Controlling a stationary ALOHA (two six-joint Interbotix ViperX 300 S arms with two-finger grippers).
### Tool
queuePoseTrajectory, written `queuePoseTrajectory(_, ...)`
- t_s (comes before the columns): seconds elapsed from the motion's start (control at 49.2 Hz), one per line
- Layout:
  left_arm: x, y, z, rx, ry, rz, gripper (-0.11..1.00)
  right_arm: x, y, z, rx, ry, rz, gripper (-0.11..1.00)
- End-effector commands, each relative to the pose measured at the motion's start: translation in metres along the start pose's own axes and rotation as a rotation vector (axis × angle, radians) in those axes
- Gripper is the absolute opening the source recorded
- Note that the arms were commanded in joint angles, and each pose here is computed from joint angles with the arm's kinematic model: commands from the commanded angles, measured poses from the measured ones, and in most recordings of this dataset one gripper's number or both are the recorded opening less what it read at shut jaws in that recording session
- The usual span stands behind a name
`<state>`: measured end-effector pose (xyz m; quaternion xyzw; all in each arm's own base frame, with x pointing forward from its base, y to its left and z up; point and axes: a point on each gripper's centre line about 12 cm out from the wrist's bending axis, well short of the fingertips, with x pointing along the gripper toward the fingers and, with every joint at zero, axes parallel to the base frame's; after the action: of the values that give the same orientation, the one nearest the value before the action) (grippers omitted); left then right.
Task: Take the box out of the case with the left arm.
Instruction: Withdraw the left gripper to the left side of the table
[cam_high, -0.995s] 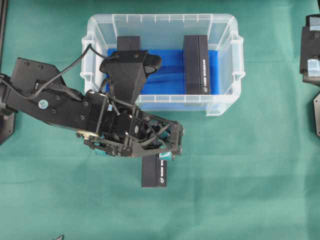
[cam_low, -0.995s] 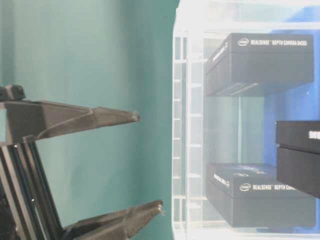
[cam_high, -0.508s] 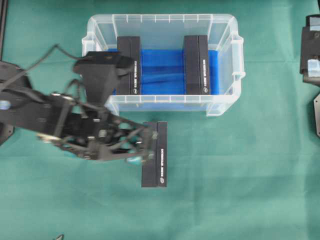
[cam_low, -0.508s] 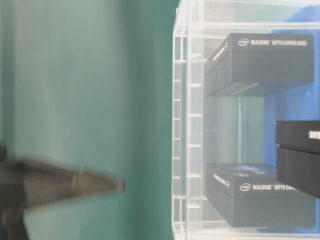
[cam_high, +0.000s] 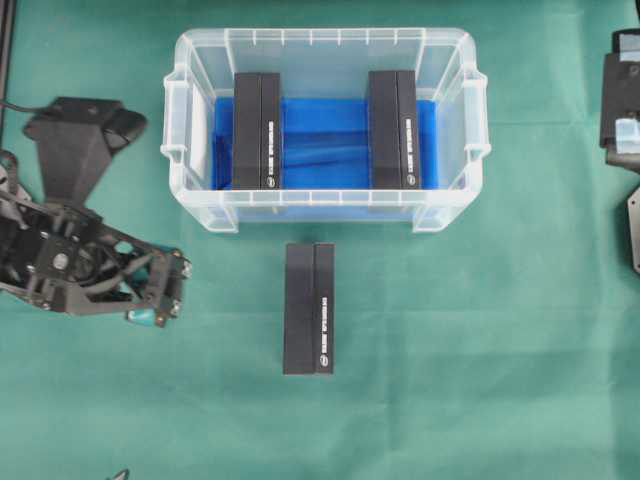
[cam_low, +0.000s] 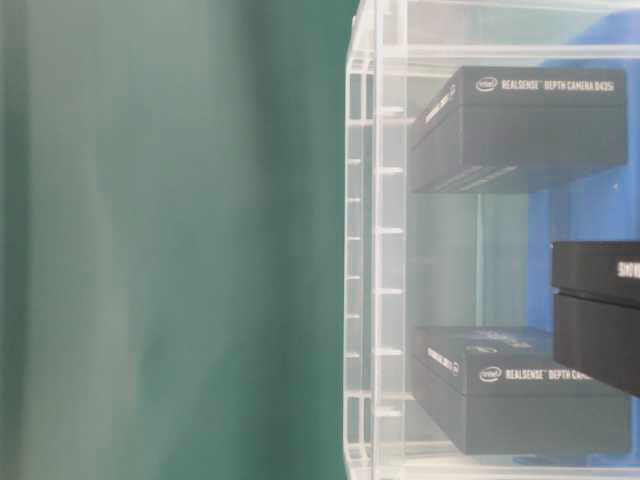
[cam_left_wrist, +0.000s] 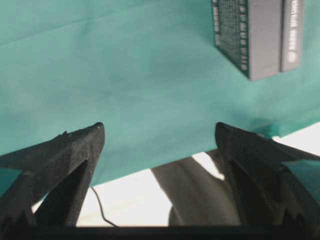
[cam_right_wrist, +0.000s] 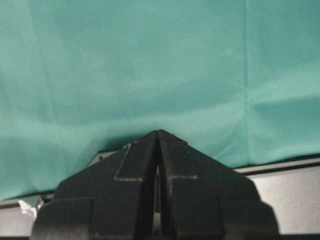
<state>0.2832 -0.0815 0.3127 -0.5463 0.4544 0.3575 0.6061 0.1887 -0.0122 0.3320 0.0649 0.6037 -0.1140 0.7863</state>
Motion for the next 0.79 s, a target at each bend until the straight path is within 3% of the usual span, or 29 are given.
queuePoseTrajectory(0.0,-0.010,0.001,-0.001,0.005,0.004,-0.032,0.95,-0.003,0.000,0.002,0.001,-0.013,0.003,0.00)
queuePoseTrajectory(0.142,-0.010,0.005,0.003,0.002,-0.004,-0.017,0.95,-0.003,0.000,0.002,0.001,-0.015,0.004,0.00)
queuePoseTrajectory(0.467,-0.025,0.035,0.039,-0.067,-0.049,0.032,0.94,-0.003,0.000,0.002,0.003,-0.015,0.004,0.00)
queuePoseTrajectory(0.772,-0.033,0.049,0.094,-0.041,-0.111,0.060,0.94,-0.003,0.000,0.002,0.002,-0.016,0.001,0.00)
